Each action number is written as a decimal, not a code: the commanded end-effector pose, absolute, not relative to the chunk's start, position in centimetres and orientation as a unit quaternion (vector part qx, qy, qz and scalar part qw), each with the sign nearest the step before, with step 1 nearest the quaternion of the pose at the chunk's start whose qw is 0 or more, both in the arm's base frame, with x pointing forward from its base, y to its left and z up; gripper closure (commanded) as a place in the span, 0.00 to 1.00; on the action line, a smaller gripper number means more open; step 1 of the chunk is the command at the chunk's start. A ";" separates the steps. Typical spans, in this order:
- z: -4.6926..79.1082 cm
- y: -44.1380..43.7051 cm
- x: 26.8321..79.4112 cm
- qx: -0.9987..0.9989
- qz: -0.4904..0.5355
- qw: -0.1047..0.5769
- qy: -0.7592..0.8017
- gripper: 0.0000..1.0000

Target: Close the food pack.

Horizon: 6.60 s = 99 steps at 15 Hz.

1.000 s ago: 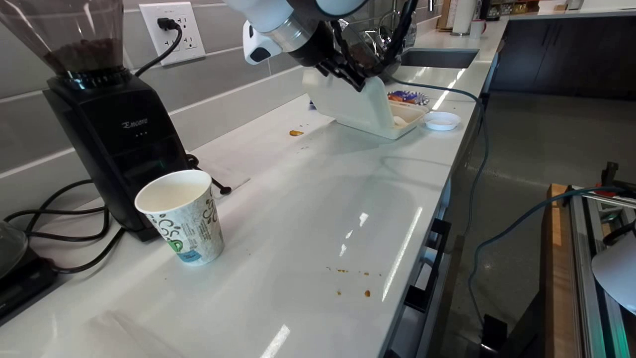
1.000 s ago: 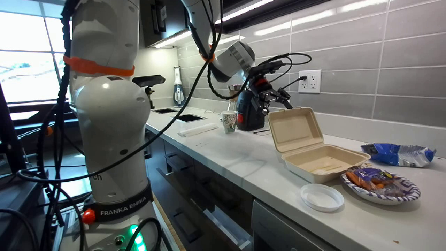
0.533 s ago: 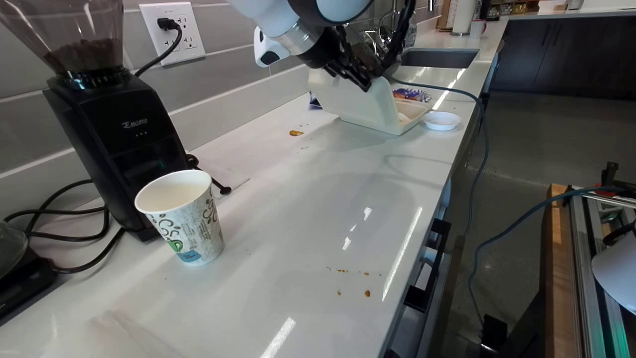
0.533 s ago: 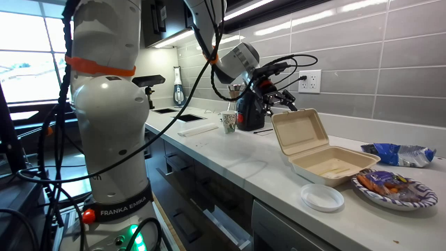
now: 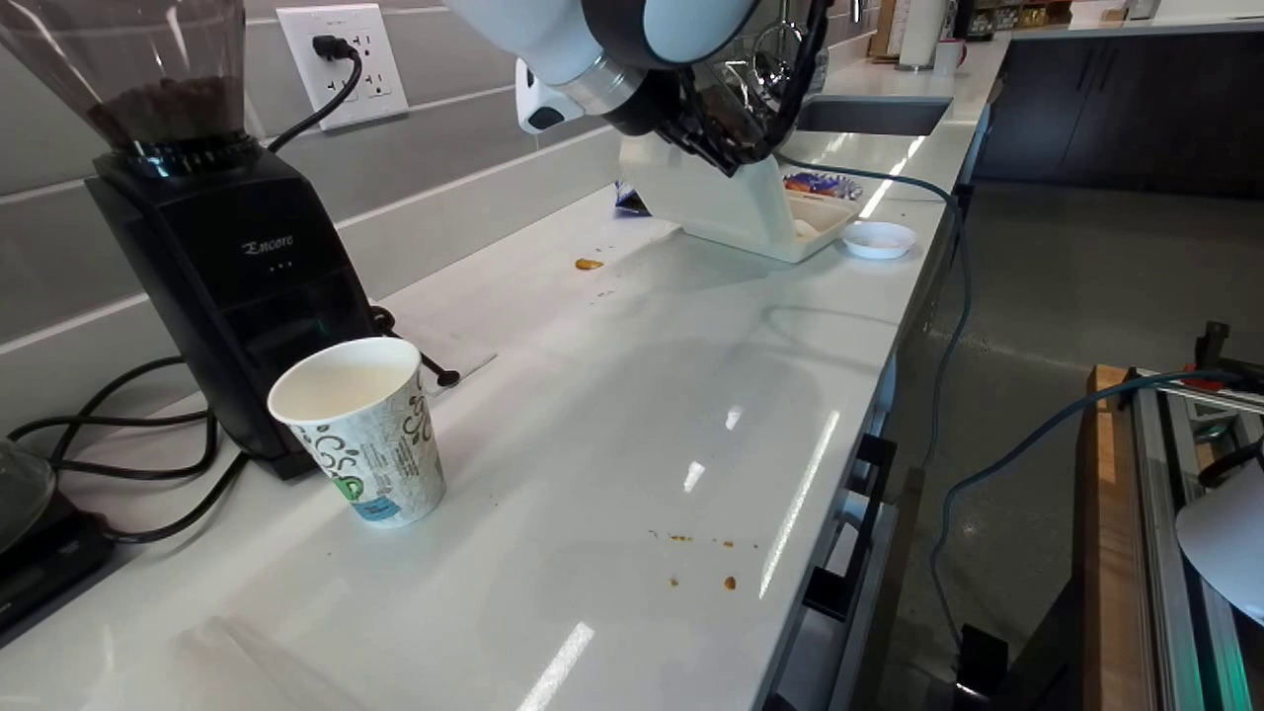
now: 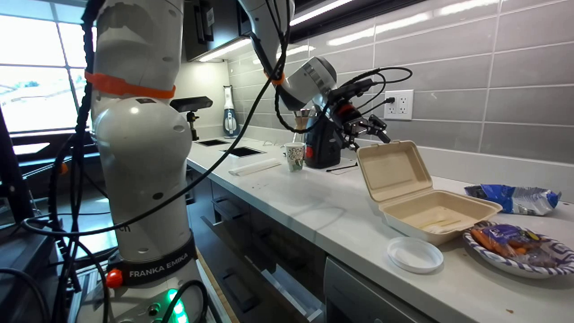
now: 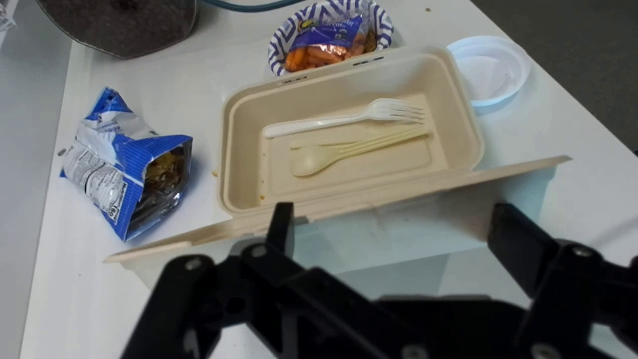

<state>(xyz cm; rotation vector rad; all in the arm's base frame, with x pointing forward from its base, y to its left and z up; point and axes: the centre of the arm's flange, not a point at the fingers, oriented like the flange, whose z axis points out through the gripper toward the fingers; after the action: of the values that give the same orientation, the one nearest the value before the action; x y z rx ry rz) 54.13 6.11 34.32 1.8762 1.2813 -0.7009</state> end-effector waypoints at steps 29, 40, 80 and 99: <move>32.3 5.7 54.2 0.778 -0.201 0.459 0.379 0.00; 29.3 9.1 57.3 0.708 -0.149 0.367 0.585 0.00; 28.6 -2.5 58.4 0.989 -0.023 0.131 0.062 0.40; 29.2 0.0 58.1 0.993 -0.057 0.039 0.093 0.99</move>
<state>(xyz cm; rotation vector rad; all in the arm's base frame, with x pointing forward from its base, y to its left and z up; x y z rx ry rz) 59.09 -0.84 28.74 2.9833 0.2255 -0.1166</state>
